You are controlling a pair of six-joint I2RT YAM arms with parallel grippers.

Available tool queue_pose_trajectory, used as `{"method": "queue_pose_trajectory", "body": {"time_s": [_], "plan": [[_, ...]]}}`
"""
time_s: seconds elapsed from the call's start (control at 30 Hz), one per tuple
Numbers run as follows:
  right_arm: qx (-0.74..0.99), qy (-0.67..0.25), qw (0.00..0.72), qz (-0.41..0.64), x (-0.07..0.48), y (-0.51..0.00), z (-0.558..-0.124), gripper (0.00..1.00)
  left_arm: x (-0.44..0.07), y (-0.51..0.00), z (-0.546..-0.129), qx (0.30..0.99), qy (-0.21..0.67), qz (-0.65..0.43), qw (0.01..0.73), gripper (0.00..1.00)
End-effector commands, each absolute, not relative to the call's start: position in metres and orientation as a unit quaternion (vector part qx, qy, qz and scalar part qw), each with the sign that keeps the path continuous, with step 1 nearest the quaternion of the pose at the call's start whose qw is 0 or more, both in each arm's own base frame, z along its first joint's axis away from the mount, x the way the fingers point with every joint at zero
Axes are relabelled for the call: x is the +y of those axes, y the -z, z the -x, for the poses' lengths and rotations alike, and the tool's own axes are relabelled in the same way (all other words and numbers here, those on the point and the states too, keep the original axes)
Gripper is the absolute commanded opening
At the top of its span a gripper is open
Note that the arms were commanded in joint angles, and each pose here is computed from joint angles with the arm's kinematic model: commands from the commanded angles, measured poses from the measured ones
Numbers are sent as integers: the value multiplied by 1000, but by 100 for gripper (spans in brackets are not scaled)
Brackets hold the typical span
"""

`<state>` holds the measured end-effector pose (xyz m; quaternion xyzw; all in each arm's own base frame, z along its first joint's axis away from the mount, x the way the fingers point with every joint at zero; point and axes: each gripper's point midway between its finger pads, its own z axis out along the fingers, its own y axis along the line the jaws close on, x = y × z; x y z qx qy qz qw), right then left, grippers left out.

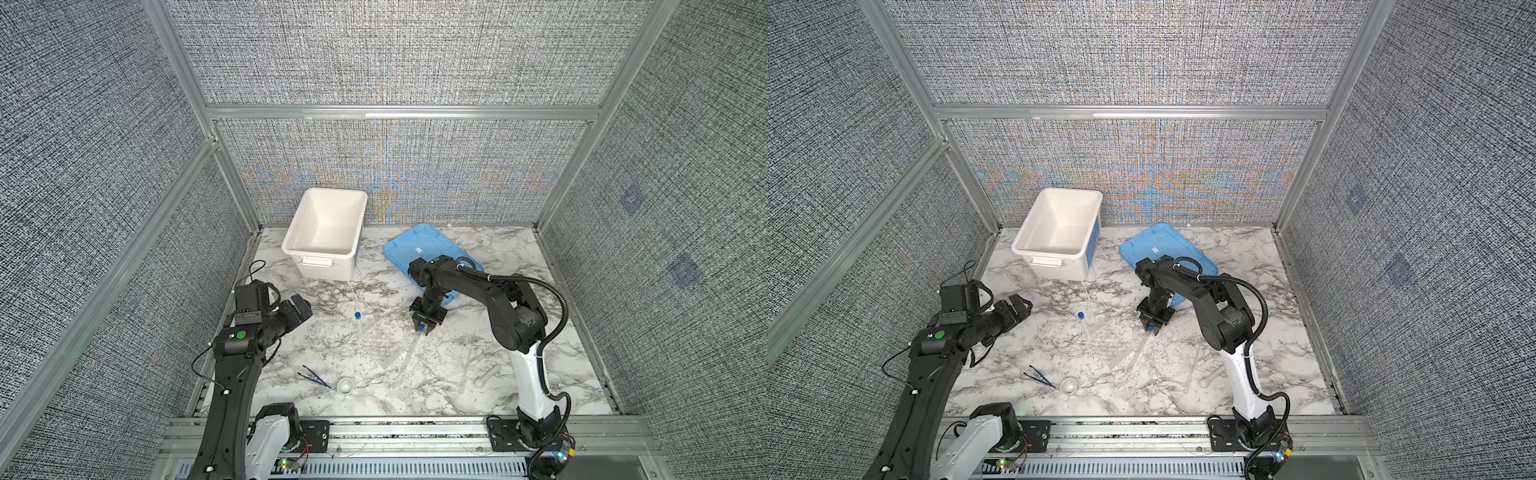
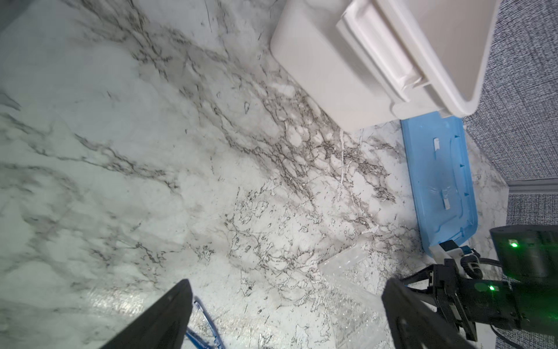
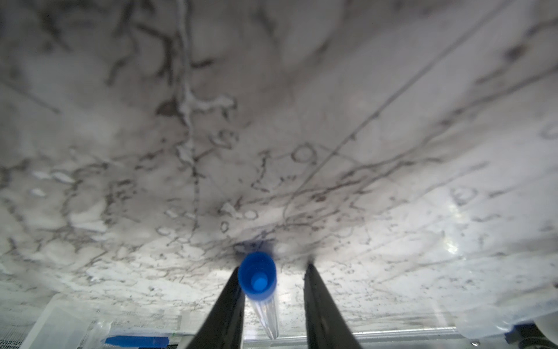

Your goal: Organize the chemistry lab equipment

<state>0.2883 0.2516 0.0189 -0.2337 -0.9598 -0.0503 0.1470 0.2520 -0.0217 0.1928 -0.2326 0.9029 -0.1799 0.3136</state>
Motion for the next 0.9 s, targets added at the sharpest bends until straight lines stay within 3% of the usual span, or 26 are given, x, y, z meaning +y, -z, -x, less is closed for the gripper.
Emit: {"method": "queue_pose_trajectory", "body": {"time_s": [0.0, 0.07, 0.13, 0.3, 0.53, 0.7, 0.73, 0.87], "plan": [[-960, 47, 139, 238, 250, -18, -290, 31, -27, -208, -247, 909, 183, 190, 322, 99], [-960, 47, 140, 239, 250, -17, -290, 31, -39, -221, -248, 904, 214, 169, 330, 99], [-959, 50, 141, 239, 252, -16, -290, 24, -52, -237, -249, 896, 246, 132, 345, 99], [-960, 54, 140, 237, 252, -15, -289, 24, -60, -265, -249, 887, 256, 76, 377, 99], [-960, 56, 142, 235, 250, -15, -286, 23, -99, -299, -243, 842, 370, 8, 391, 98], [-960, 57, 142, 236, 246, -15, -282, 22, -121, -319, -232, 819, 390, -53, 417, 98], [-960, 59, 143, 235, 246, -14, -281, 13, -126, -321, -230, 817, 393, -63, 417, 98], [-960, 66, 141, 234, 247, -12, -281, 11, -141, -326, -225, 814, 396, -90, 415, 97]]}}
